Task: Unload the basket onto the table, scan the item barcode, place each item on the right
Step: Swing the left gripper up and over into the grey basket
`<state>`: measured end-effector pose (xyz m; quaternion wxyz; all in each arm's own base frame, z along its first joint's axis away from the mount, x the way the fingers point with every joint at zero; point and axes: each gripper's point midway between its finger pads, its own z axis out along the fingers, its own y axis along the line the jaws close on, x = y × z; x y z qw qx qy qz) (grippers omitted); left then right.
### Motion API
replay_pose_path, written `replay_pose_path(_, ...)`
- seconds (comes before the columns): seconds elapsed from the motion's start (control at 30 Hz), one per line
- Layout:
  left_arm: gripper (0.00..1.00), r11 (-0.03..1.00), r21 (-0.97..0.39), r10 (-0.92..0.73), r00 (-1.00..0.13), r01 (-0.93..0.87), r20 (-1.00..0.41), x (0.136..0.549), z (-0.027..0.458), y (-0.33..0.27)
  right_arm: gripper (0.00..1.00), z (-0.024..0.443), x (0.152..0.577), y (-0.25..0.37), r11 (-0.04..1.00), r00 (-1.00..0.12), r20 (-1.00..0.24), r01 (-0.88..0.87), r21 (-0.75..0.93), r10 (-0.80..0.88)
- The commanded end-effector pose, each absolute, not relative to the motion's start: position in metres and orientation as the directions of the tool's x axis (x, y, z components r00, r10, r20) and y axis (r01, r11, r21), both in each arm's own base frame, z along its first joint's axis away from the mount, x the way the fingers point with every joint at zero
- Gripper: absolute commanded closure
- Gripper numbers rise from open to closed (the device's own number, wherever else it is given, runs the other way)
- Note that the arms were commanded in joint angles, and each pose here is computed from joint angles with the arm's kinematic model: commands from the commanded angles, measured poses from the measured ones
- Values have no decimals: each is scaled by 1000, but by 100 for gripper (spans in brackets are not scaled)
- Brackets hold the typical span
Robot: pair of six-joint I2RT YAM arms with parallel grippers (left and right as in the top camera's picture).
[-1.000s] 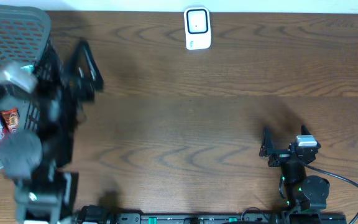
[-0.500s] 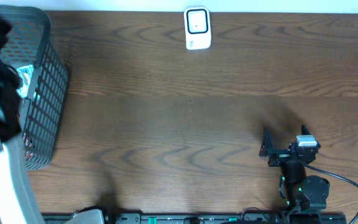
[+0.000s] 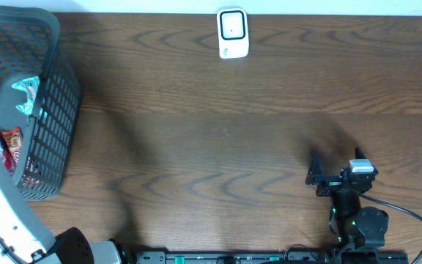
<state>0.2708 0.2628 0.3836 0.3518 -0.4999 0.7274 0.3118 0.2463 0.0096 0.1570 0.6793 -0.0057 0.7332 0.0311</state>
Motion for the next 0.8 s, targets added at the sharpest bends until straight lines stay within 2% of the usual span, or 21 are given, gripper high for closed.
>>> replay_pose_path(0.0, 2, 283, 107, -500, -242, -953, -832, 261, 391, 263, 1, 157, 246, 7, 998, -76, -996, -38, 47, 44)
replay_pose_path(0.13, 2, 313, 120, -533, -279, -942, -799, 264, 376, 259, 1, 157, 246, 7, 998, -76, -996, -38, 47, 44)
replay_pose_path(0.47, 2, 269, 277, -647, -385, -923, -658, 263, 301, 288, 1, 157, 246, 7, 998, -76, -996, -38, 47, 44)
replay_pose_path(0.63, 2, 178, 331, -748, -346, -927, -566, 246, 261, 304, 1, 157, 246, 7, 998, -76, -996, -38, 47, 44)
replay_pose_path(0.77, 2, 156, 382, -789, -347, -911, -506, 237, 238, 316, 1, 157, 246, 7, 998, -76, -996, -38, 47, 44)
